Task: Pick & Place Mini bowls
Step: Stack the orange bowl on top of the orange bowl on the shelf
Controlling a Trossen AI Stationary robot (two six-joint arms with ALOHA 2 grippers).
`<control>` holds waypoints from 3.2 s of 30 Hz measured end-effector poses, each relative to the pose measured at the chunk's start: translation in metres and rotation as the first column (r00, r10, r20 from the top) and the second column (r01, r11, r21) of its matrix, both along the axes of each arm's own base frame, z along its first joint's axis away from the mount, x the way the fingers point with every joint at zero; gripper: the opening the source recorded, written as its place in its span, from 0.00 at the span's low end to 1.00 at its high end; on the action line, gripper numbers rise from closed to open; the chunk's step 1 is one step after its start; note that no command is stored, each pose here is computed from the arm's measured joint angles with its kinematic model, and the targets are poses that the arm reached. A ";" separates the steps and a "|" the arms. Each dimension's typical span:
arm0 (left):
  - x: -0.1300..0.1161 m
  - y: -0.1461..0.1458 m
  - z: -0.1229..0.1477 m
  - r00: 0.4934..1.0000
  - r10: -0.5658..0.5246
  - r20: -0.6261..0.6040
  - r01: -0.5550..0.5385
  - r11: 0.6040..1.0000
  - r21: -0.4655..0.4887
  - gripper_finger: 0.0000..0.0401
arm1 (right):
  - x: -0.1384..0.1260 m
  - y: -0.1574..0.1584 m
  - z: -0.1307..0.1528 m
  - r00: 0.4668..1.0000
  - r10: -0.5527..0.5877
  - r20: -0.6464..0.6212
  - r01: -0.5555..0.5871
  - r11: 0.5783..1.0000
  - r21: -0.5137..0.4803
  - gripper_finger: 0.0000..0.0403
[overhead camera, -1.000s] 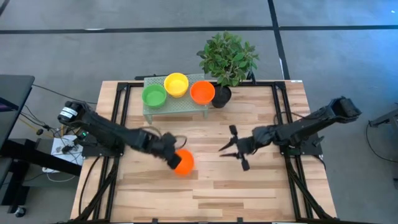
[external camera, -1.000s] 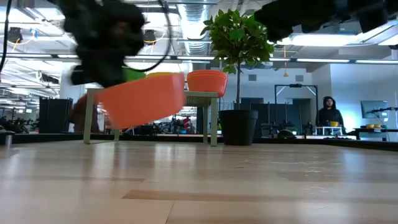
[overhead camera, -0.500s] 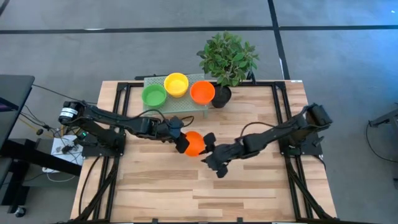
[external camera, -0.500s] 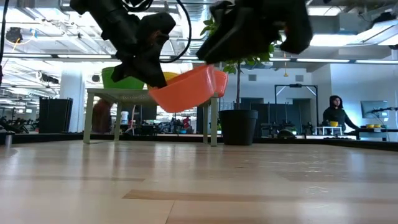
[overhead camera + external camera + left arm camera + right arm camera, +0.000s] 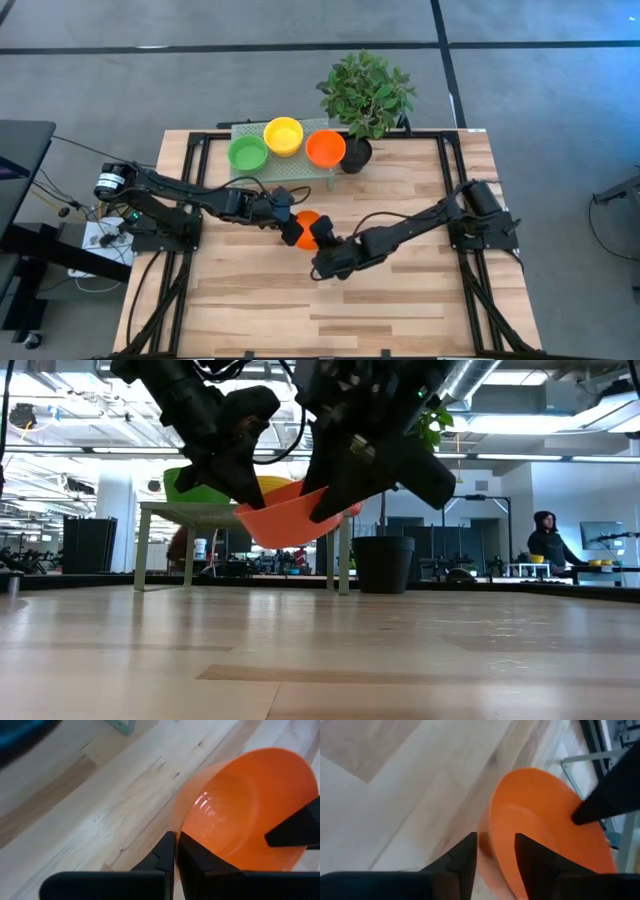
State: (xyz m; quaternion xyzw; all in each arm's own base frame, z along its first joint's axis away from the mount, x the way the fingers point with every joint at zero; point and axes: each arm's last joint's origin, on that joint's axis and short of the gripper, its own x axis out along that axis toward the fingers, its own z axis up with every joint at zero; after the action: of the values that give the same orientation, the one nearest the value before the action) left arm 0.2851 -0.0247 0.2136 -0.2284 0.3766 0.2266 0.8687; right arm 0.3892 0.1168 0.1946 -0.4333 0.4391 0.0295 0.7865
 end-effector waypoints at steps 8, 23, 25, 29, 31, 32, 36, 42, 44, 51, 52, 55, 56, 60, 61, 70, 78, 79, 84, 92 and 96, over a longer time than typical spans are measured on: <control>0.001 0.001 0.001 0.999 0.030 0.017 -0.030 0.999 0.031 0.08 | 0.004 -0.002 0.001 0.999 -0.034 0.006 0.033 0.999 0.011 0.15; 0.004 0.001 0.004 0.998 0.028 0.063 -0.031 0.998 0.048 0.18 | -0.016 0.000 -0.007 0.973 -0.190 -0.133 0.208 0.969 0.136 0.01; 0.004 0.001 0.004 0.998 0.028 0.063 -0.031 0.998 0.048 0.18 | -0.021 0.004 -0.003 0.967 -0.216 -0.134 0.236 0.960 0.152 0.02; 0.004 0.001 0.004 0.998 0.014 0.060 -0.018 0.998 0.060 0.17 | -0.038 0.009 0.014 0.948 -0.296 -0.116 0.311 0.940 0.139 0.03; 0.005 0.000 0.005 0.998 -0.014 0.054 0.010 0.997 0.083 0.16 | -0.049 0.009 0.028 0.936 -0.341 -0.092 0.350 0.928 0.124 0.02; 0.005 -0.001 0.005 0.998 -0.046 0.046 0.042 0.994 0.098 0.16 | -0.055 0.008 0.037 0.931 -0.357 -0.076 0.364 0.923 0.126 0.02; 0.005 -0.010 0.005 0.972 -0.237 -0.002 0.234 0.957 0.172 0.14 | -0.074 0.001 0.076 0.909 -0.414 0.042 0.399 0.896 0.193 0.01; 0.007 -0.042 0.024 0.847 -0.528 -0.064 0.514 0.781 0.356 0.11 | -0.084 -0.032 0.120 0.861 -0.486 0.148 0.410 0.837 0.361 0.01; 0.004 -0.055 0.033 0.798 -0.599 -0.066 0.570 0.715 0.404 0.10 | -0.082 -0.044 0.124 0.867 -0.481 0.133 0.397 0.827 0.398 0.01; -0.033 -0.075 0.077 0.831 -0.555 0.039 0.433 0.688 0.582 0.08 | -0.058 -0.079 0.121 0.897 -0.427 0.112 0.354 0.848 0.394 0.01; -0.040 -0.075 0.081 0.840 -0.540 0.058 0.402 0.690 0.602 0.08 | -0.054 -0.082 0.122 0.906 -0.410 0.107 0.341 0.856 0.388 0.01; -0.061 -0.072 0.087 0.855 -0.510 0.097 0.344 0.696 0.630 0.08 | -0.040 -0.091 0.133 0.911 -0.391 0.130 0.321 0.871 0.371 0.01; -0.066 -0.070 0.088 0.858 -0.501 0.114 0.328 0.705 0.629 0.08 | -0.036 -0.095 0.138 0.909 -0.392 0.144 0.317 0.872 0.372 0.01; -0.083 -0.062 0.082 0.867 -0.465 0.180 0.282 0.755 0.592 0.08 | -0.022 -0.118 0.152 0.885 -0.445 0.135 0.373 0.852 0.367 0.01; -0.085 -0.061 0.078 0.869 -0.461 0.181 0.279 0.758 0.590 0.08 | -0.019 -0.125 0.153 0.880 -0.460 0.121 0.392 0.846 0.362 0.01; -0.091 -0.056 0.077 0.863 -0.447 0.234 0.243 0.774 0.584 0.07 | 0.011 -0.173 0.137 0.859 -0.512 0.007 0.477 0.806 0.350 0.01; -0.090 -0.057 0.076 0.863 -0.449 0.231 0.245 0.773 0.585 0.07 | 0.016 -0.188 0.153 0.808 -0.586 0.056 0.516 0.751 0.411 0.01; -0.090 -0.057 0.076 0.864 -0.449 0.228 0.247 0.772 0.585 0.07 | 0.016 -0.188 0.156 0.809 -0.585 0.062 0.513 0.753 0.413 0.01; -0.089 -0.057 0.075 0.864 -0.448 0.228 0.247 0.774 0.583 0.07 | 0.013 -0.194 0.157 0.778 -0.627 0.049 0.547 0.713 0.438 0.01; -0.089 -0.057 0.076 0.862 -0.446 0.239 0.241 0.777 0.581 0.07 | 0.005 -0.218 0.146 0.717 -0.696 -0.032 0.617 0.613 0.493 0.01; -0.089 -0.057 0.076 0.862 -0.446 0.243 0.239 0.778 0.581 0.07 | 0.006 -0.220 0.146 0.733 -0.680 -0.032 0.593 0.615 0.520 0.02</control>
State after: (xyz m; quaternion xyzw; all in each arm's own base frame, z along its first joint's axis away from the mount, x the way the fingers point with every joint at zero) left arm 0.1963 -0.0821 0.2899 0.0567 0.1655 0.1101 0.9784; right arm 0.3952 -0.1033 0.3409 -0.0318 0.4732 -0.1769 0.8624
